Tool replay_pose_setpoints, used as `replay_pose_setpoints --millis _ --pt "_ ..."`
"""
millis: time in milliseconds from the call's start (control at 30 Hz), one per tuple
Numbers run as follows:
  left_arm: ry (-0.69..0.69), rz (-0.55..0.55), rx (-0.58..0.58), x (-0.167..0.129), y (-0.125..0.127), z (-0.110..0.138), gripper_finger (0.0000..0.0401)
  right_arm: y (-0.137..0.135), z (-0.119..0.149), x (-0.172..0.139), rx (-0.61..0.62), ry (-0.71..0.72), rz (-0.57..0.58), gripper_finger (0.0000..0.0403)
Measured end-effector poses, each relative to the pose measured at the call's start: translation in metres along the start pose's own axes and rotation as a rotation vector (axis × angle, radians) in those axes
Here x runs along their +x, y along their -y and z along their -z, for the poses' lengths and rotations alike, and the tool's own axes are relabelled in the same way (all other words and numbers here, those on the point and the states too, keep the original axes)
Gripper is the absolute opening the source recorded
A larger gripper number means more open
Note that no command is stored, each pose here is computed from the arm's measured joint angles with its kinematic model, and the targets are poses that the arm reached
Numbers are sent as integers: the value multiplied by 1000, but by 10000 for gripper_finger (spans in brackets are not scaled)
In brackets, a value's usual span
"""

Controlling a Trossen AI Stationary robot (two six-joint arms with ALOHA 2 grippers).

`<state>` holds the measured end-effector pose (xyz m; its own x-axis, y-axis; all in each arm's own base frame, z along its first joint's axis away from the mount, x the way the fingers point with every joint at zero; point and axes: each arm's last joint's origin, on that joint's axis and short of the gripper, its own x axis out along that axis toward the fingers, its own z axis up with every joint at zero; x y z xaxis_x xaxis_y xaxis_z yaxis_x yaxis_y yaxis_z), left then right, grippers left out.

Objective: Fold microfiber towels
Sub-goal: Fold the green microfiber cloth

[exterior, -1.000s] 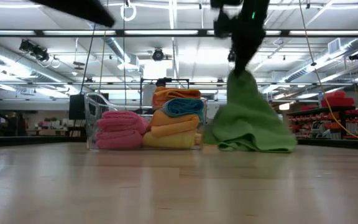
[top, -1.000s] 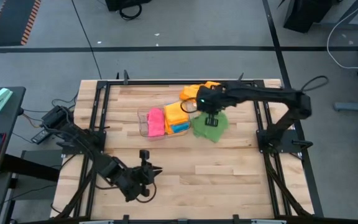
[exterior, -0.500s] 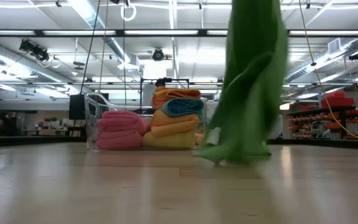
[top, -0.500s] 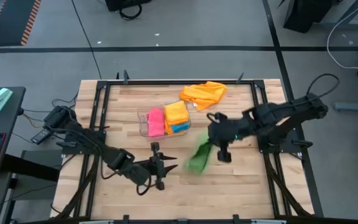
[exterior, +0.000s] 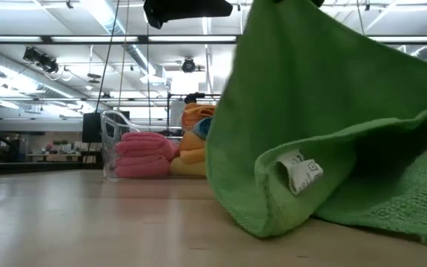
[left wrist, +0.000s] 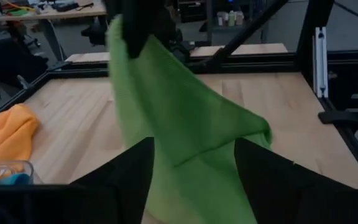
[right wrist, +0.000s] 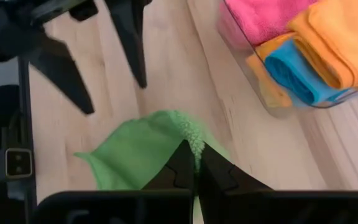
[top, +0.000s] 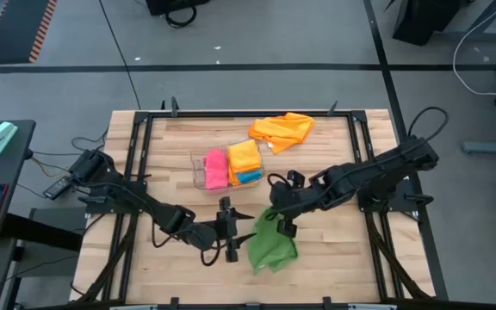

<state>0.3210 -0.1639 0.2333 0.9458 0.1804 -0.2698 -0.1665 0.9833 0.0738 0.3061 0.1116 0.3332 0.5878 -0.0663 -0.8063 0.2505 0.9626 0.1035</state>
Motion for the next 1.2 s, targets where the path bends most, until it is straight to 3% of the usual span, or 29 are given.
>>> replay_pose_setpoints --millis 333,533,1000,1200 --pt "-34 -73 9 15 -14 6 243 0 -14 -11 -2 151 -57 19" --pt "-99 -100 15 20 -19 16 241 0 -15 -11 -15 154 -58 20" --pt "-305 -119 -1 3 -12 41 172 -2 -17 -35 -36 214 -76 21" --pt "-344 32 -69 2 -4 41 153 -2 -19 -36 -53 264 -21 21"
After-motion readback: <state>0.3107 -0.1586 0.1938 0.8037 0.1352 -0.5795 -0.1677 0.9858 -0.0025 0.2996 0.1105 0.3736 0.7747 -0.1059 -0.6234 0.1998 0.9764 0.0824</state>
